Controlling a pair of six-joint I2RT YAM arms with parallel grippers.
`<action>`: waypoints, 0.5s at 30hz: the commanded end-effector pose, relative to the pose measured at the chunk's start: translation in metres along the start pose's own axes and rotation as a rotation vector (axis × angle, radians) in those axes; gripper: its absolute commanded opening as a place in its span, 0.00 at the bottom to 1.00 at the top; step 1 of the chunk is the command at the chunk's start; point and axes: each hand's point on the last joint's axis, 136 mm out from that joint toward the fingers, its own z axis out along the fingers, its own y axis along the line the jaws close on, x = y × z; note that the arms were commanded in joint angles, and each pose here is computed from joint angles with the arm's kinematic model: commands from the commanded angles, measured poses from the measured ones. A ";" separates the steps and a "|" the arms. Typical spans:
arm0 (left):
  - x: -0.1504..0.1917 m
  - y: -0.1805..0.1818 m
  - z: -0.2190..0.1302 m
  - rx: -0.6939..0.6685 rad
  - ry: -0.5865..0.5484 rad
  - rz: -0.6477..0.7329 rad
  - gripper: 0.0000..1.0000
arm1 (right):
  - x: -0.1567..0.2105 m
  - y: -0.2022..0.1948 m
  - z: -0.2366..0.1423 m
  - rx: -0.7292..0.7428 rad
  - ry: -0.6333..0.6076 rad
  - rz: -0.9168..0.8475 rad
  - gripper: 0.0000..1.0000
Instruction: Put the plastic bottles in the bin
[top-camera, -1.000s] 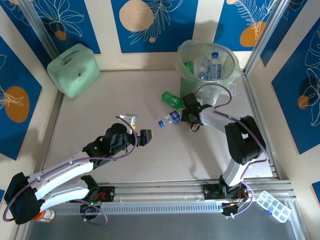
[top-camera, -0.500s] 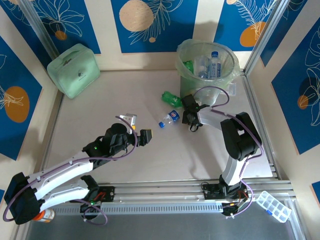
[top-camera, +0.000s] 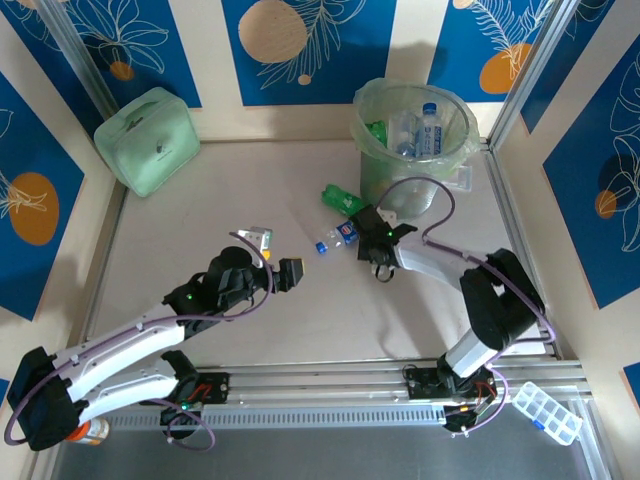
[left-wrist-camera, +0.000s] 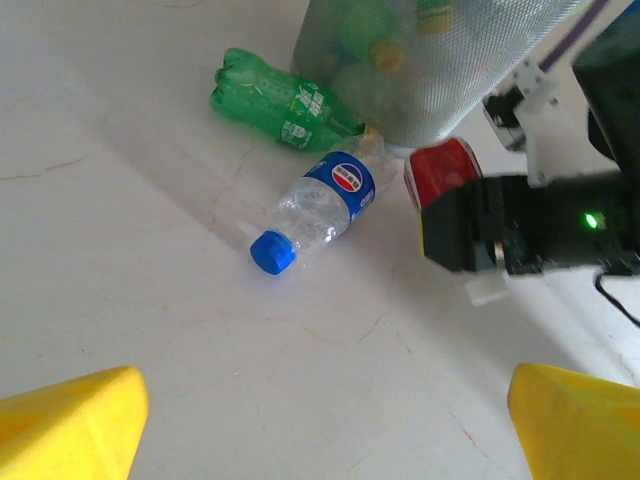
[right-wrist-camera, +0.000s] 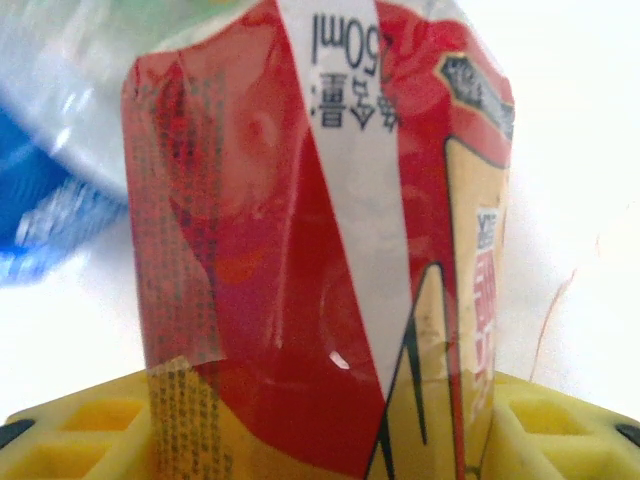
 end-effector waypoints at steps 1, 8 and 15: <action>-0.002 0.000 -0.005 0.000 -0.022 0.007 0.93 | 0.037 0.003 -0.017 0.010 0.034 0.005 0.53; -0.003 -0.001 -0.008 0.013 -0.034 -0.003 0.93 | 0.109 0.014 -0.032 -0.050 0.117 -0.092 0.55; -0.002 -0.001 -0.006 0.010 -0.030 0.000 0.92 | 0.131 0.003 -0.038 0.020 0.130 -0.183 0.66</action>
